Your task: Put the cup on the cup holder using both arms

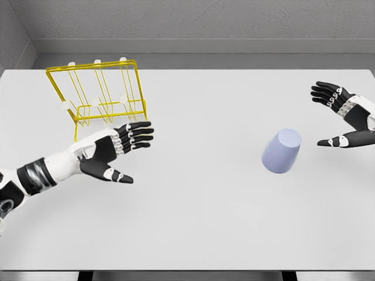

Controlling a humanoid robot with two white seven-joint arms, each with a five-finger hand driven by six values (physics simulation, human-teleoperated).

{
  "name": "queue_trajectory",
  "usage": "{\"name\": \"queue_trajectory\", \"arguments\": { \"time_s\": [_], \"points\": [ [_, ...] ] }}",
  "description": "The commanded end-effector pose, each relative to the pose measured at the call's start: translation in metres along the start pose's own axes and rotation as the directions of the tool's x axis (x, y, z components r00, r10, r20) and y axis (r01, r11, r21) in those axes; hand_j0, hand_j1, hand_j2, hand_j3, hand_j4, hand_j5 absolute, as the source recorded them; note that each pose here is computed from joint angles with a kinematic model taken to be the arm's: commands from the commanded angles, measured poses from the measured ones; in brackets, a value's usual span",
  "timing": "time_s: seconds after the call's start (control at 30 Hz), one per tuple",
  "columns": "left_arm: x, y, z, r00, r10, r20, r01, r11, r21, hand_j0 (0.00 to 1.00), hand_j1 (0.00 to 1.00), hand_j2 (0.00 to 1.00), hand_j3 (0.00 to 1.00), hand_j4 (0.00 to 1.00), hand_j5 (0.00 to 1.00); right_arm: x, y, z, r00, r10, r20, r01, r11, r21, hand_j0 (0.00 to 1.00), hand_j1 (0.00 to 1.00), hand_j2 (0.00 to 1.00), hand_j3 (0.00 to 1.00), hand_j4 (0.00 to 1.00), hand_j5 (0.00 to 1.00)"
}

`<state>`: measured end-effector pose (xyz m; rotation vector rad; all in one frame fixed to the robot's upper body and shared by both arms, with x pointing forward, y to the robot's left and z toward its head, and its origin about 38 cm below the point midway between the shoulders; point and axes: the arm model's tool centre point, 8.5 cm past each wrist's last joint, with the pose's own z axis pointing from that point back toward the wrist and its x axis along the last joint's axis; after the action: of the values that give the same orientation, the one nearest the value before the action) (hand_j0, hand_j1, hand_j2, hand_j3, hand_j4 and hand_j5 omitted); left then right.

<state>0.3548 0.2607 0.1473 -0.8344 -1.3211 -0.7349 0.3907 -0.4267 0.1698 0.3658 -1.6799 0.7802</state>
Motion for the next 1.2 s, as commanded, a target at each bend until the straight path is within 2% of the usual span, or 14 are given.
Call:
{"name": "queue_trajectory", "arguments": {
  "time_s": [0.0, 0.07, 0.17, 0.23, 0.33, 0.43, 0.6, 0.67, 0.77, 0.83, 0.97, 1.03, 1.1, 1.17],
  "points": [
    [-0.013, -0.009, -0.006, 0.999, 0.026, -0.025, -0.026, 0.999, -0.03, 1.0, 1.0, 1.0, 1.0, 1.0, 1.0, 0.001, -0.001, 0.0, 1.0, -0.004, 0.002, 0.004, 1.0, -0.005, 1.0, 1.0, 1.0, 1.0, 1.0, 1.0],
    [-0.008, -0.011, -0.017, 1.0, 0.012, -0.025, -0.013, 0.998, -0.058, 1.0, 1.0, 1.0, 1.0, 1.0, 1.0, 0.0, -0.001, 0.0, 1.0, -0.005, 0.001, 0.005, 1.0, -0.004, 1.0, 1.0, 1.0, 1.0, 1.0, 1.0],
    [-0.011, -0.01, -0.018, 1.0, 0.004, -0.031, -0.005, 0.999, -0.051, 1.0, 1.0, 1.0, 1.0, 1.0, 1.0, -0.005, -0.001, 0.002, 1.0, -0.01, -0.007, 0.01, 1.0, -0.016, 1.0, 1.0, 1.0, 1.0, 1.0, 1.0],
    [-0.017, -0.013, -0.024, 0.998, -0.037, -0.047, 0.034, 0.998, -0.055, 1.0, 1.0, 1.0, 1.0, 1.0, 1.0, -0.007, -0.001, 0.003, 1.0, -0.014, -0.014, 0.014, 1.0, -0.017, 1.0, 1.0, 1.0, 1.0, 1.0, 1.0],
    [-0.018, -0.018, -0.033, 0.999, -0.029, -0.023, 0.027, 0.998, -0.064, 1.0, 1.0, 1.0, 1.0, 1.0, 1.0, -0.019, -0.006, 0.014, 0.997, 0.016, -0.076, -0.018, 0.999, -0.027, 1.0, 1.0, 1.0, 1.0, 1.0, 1.0],
    [-0.017, -0.024, -0.041, 1.0, -0.01, 0.009, 0.011, 0.997, -0.077, 1.0, 1.0, 1.0, 1.0, 1.0, 1.0, -0.035, 0.001, 0.014, 0.996, -0.019, -0.086, 0.015, 0.999, -0.046, 1.0, 1.0, 1.0, 1.0, 1.0, 1.0],
    [-0.019, -0.025, -0.041, 1.0, -0.023, 0.009, 0.024, 0.997, -0.075, 1.0, 1.0, 1.0, 1.0, 1.0, 1.0, -0.052, 0.012, 0.028, 0.989, -0.057, -0.134, 0.05, 0.997, -0.054, 1.0, 1.0, 1.0, 1.0, 1.0, 1.0],
    [-0.021, -0.027, -0.046, 0.999, -0.054, 0.0, 0.054, 0.996, -0.077, 1.0, 1.0, 1.0, 1.0, 1.0, 1.0, -0.055, 0.018, 0.024, 0.99, -0.072, -0.121, 0.066, 0.996, -0.053, 1.0, 1.0, 1.0, 1.0, 1.0, 1.0],
    [-0.022, -0.032, -0.052, 0.999, -0.049, 0.014, 0.05, 0.995, -0.084, 1.0, 1.0, 1.0, 1.0, 1.0, 1.0, -0.061, 0.025, 0.029, 0.987, -0.088, -0.132, 0.082, 0.995, -0.051, 1.0, 1.0, 1.0, 1.0, 1.0, 1.0],
    [-0.023, -0.03, -0.052, 0.999, -0.047, 0.013, 0.048, 0.996, -0.08, 1.0, 1.0, 1.0, 1.0, 1.0, 1.0, -0.068, 0.037, 0.024, 0.986, -0.114, -0.121, 0.109, 0.993, -0.047, 1.0, 1.0, 1.0, 1.0, 1.0, 1.0],
    [-0.03, -0.034, -0.073, 0.998, -0.048, 0.037, 0.051, 0.996, -0.068, 1.0, 1.0, 1.0, 1.0, 1.0, 1.0, -0.073, 0.044, 0.017, 0.985, -0.134, -0.108, 0.129, 0.99, -0.049, 1.0, 1.0, 1.0, 1.0, 1.0, 1.0],
    [-0.03, -0.034, -0.073, 0.998, -0.046, 0.04, 0.049, 0.996, -0.068, 1.0, 1.0, 1.0, 1.0, 1.0, 1.0, -0.075, 0.046, 0.015, 0.984, -0.142, -0.104, 0.138, 0.989, -0.051, 1.0, 1.0, 1.0, 1.0, 1.0, 1.0],
    [-0.024, -0.038, -0.074, 0.989, -0.087, 0.117, 0.096, 0.993, -0.071, 1.0, 1.0, 1.0, 1.0, 1.0, 1.0, -0.077, 0.049, 0.014, 0.983, -0.148, -0.105, 0.143, 0.988, -0.05, 1.0, 1.0, 1.0, 1.0, 1.0, 1.0],
    [-0.024, -0.04, -0.077, 0.989, -0.08, 0.126, 0.09, 0.993, -0.074, 1.0, 1.0, 1.0, 1.0, 1.0, 1.0, -0.079, 0.051, 0.012, 0.983, -0.154, -0.101, 0.149, 0.988, -0.049, 1.0, 1.0, 1.0, 1.0, 1.0, 1.0]
  ]
}}
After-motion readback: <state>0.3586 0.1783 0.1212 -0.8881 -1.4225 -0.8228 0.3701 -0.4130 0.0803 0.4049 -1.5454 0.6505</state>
